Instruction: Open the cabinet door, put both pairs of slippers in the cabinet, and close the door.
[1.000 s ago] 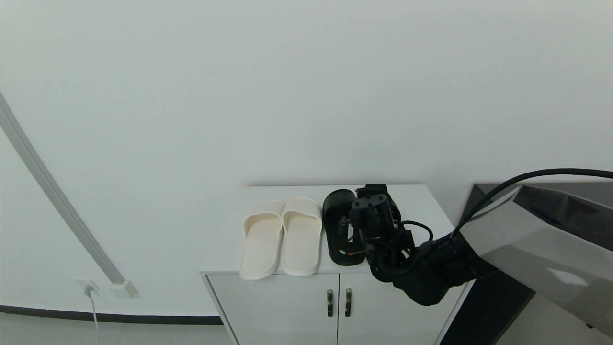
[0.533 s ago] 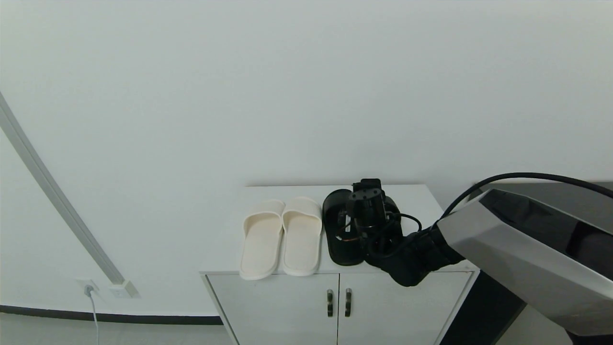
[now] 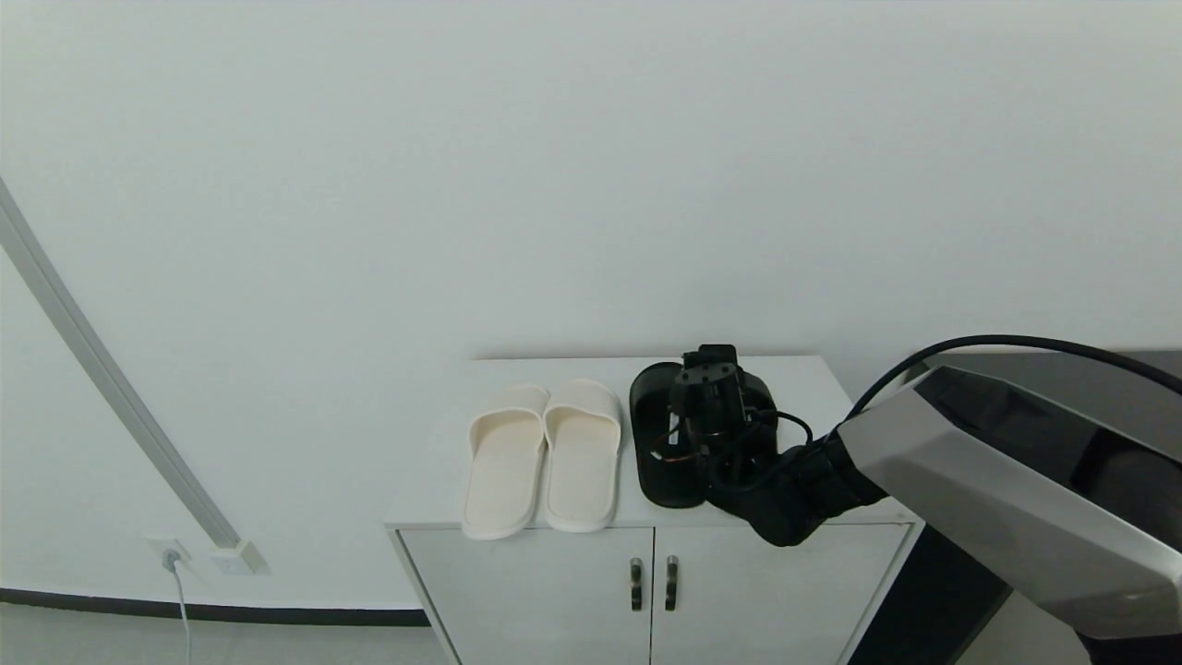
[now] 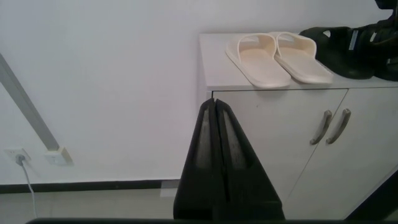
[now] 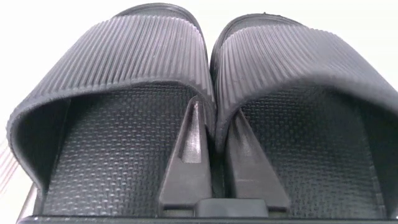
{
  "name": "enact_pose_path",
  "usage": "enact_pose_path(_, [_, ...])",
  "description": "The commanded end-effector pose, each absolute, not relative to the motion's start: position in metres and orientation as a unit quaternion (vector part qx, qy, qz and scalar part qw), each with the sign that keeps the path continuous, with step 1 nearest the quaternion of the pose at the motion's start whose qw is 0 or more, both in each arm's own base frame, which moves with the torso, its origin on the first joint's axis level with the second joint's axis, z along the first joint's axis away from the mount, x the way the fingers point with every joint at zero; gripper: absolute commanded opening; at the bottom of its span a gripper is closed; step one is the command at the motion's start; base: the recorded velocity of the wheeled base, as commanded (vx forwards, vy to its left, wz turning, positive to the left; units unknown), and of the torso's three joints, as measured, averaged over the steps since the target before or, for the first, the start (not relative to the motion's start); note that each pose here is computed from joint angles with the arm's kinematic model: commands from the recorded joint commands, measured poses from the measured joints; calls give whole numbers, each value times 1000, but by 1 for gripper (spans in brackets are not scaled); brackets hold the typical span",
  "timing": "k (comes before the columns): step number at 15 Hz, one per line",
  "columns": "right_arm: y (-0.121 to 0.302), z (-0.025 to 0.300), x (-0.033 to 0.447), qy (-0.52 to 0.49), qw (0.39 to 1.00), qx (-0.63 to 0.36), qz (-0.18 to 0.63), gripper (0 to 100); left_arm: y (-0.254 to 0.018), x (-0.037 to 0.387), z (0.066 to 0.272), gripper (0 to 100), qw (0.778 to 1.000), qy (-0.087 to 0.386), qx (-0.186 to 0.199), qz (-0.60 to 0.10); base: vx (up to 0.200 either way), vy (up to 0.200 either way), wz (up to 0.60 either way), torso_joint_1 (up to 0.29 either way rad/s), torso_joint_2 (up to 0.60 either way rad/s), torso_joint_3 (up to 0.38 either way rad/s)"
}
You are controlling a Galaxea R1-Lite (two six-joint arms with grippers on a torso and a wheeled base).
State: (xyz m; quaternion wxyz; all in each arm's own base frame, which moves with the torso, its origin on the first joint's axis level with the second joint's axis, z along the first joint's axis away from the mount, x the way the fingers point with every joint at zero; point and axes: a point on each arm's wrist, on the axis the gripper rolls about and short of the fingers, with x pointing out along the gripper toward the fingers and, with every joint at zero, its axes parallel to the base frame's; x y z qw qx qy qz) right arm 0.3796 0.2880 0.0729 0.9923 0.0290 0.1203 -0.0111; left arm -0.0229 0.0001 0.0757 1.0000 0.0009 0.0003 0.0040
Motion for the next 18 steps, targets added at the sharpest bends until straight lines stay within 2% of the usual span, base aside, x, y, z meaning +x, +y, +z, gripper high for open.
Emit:
enact_pose_path(1, [288, 76, 379, 118, 993, 31, -10, 0, 0, -23, 76, 0, 1000, 0, 1, 5, 0, 0, 0, 0, 0, 0])
enact_pose_path(3, [288, 80, 377, 115, 993, 33, -10, 0, 0, -23, 76, 0, 1000, 1, 1, 5, 0, 0, 0, 0, 0, 0])
enact_pose_path(5, [283, 103, 356, 111, 993, 35, 3, 0, 0, -23, 76, 0, 1000, 1, 2, 5, 0, 0, 0, 0, 0, 0])
enact_pose_path(9, [256, 150, 273, 105, 990, 23, 87, 0, 0, -23, 76, 0, 1000, 1, 7, 5, 0, 0, 0, 0, 0, 0])
enact_pose_path(11, [226, 168, 214, 111, 977, 7, 185, 0, 0, -23, 76, 0, 1000, 1, 4, 5, 0, 0, 0, 0, 0, 0])
enact_pose_path(14, [181, 175, 165, 125, 951, -3, 282, 0, 0, -23, 76, 0, 1000, 0, 2, 5, 0, 0, 0, 0, 0, 0])
enact_pose_path(18, [156, 164, 149, 162, 930, -6, 331, 0, 0, -23, 76, 0, 1000, 1, 2, 4, 0, 0, 0, 0, 0, 0])
